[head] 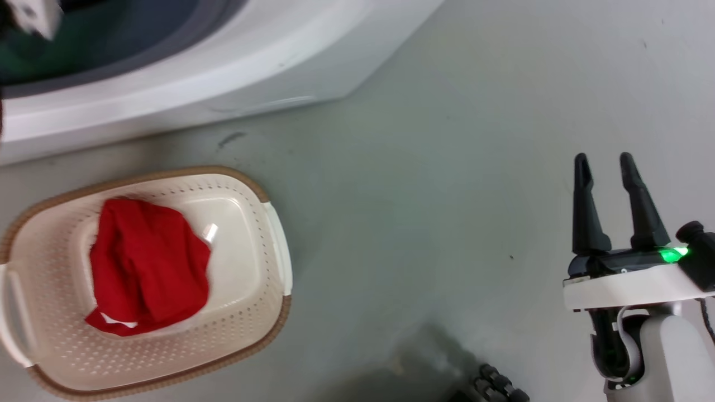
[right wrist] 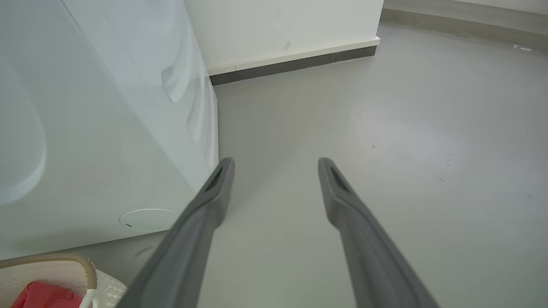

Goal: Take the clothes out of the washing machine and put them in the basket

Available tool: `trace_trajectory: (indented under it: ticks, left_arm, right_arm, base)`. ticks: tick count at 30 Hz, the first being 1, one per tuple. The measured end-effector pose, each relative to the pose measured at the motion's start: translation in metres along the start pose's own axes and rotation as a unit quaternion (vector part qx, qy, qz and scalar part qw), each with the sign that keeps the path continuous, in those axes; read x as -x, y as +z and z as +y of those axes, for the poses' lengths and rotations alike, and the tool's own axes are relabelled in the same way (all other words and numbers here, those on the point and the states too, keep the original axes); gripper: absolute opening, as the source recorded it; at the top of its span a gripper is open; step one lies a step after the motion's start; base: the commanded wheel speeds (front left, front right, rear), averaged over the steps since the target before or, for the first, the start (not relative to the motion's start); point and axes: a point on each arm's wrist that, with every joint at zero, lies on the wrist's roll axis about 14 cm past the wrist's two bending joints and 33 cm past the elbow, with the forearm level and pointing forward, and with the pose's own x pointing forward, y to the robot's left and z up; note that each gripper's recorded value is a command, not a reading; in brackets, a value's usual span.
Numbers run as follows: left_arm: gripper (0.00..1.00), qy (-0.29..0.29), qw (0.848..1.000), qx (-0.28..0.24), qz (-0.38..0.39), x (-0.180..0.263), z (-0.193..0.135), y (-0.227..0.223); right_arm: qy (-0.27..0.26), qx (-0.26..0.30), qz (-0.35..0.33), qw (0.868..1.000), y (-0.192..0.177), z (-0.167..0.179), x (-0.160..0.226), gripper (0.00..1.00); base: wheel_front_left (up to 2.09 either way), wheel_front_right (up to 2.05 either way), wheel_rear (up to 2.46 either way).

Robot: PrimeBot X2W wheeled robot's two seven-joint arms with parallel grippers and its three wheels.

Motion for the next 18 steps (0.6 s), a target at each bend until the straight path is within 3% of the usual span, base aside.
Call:
trace_trajectory:
  ticks: [4, 7, 11, 18]
  left_arm:
    - [1.00, 0.011, 0.999, 0.018, 0.036, -0.032, 0.015, -0.006]
    - [1.00, 0.008, 0.996, 0.070, 0.062, -0.052, 0.016, -0.013]
    - [1.00, 0.006, 0.993, 0.043, 0.107, -0.072, 0.014, -0.026]
    - [1.00, 0.008, 0.979, 0.100, 0.177, -0.094, 0.008, -0.065]
  right_arm:
    - [-0.002, 0.002, 0.027, 1.000, -0.018, -0.001, 0.000, 1.00]
    - [-0.008, 0.004, 0.033, 0.999, -0.021, -0.005, 0.001, 1.00]
    - [-0.017, 0.006, 0.045, 0.999, -0.027, -0.010, 0.004, 1.00]
    - [-0.025, -0.003, 0.064, 0.998, -0.040, -0.012, 0.006, 1.00]
  base:
    - [0.00, 0.00, 0.00]
    - [0.00, 0.00, 0.00]
    - [0.00, 0.00, 0.00]
    - [0.00, 0.00, 0.00]
